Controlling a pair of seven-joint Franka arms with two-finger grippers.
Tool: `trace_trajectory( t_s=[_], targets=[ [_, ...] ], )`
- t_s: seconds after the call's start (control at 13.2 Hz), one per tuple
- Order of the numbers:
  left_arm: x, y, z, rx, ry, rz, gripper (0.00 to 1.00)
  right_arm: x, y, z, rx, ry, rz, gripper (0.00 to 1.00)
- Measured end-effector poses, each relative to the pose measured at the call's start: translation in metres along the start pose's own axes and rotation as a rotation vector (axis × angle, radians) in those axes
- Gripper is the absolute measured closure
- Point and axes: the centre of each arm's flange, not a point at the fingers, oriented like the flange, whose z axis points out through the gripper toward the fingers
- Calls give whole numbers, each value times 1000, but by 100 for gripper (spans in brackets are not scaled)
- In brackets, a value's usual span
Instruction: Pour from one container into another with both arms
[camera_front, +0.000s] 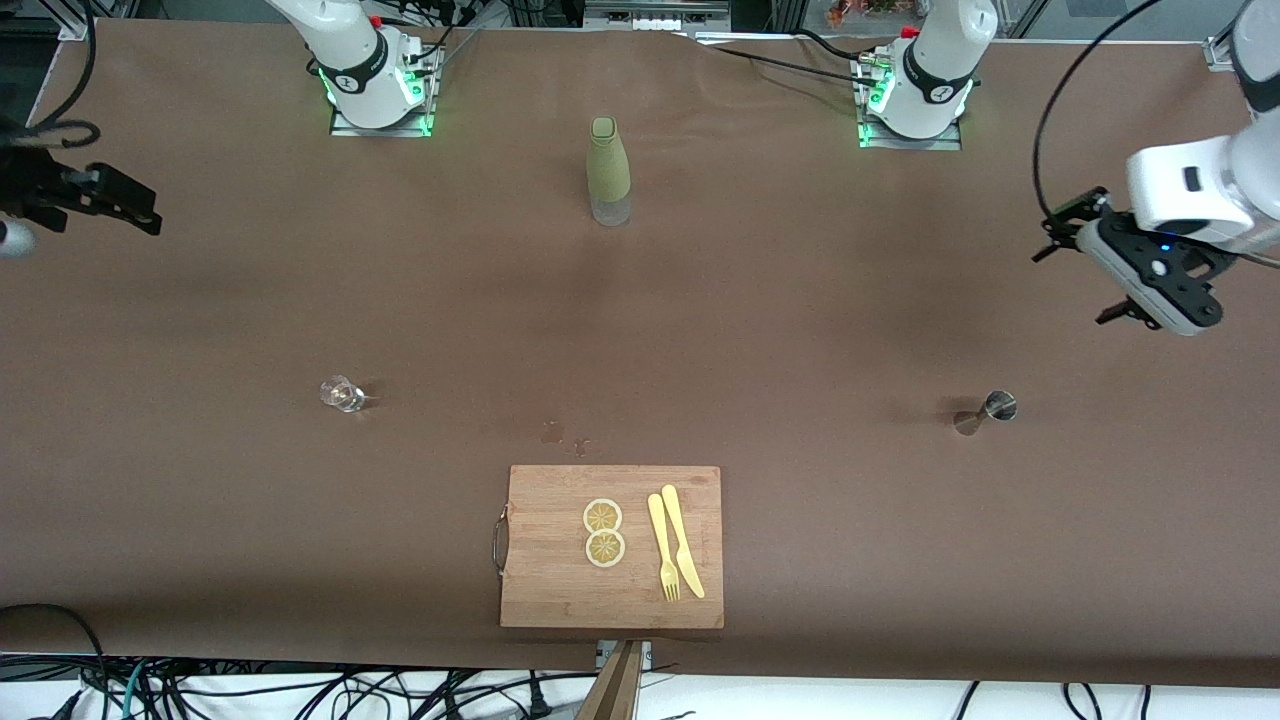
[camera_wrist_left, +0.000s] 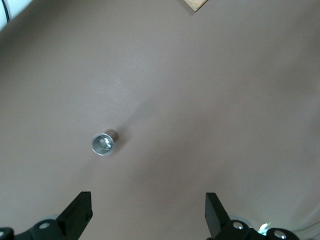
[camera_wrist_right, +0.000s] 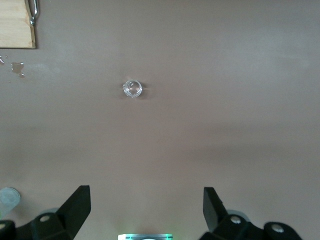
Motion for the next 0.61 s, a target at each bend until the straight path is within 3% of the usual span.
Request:
trace_trajectory(
  t_s=[0.3,0.61],
  targets=[
    [20,53,3,51,-95,-320,0,-4,-21,4,-2,-11,9,0],
    [15,47,-10,61,-86,-434,0,1,-25,15,-5,-30,17,0]
  ],
)
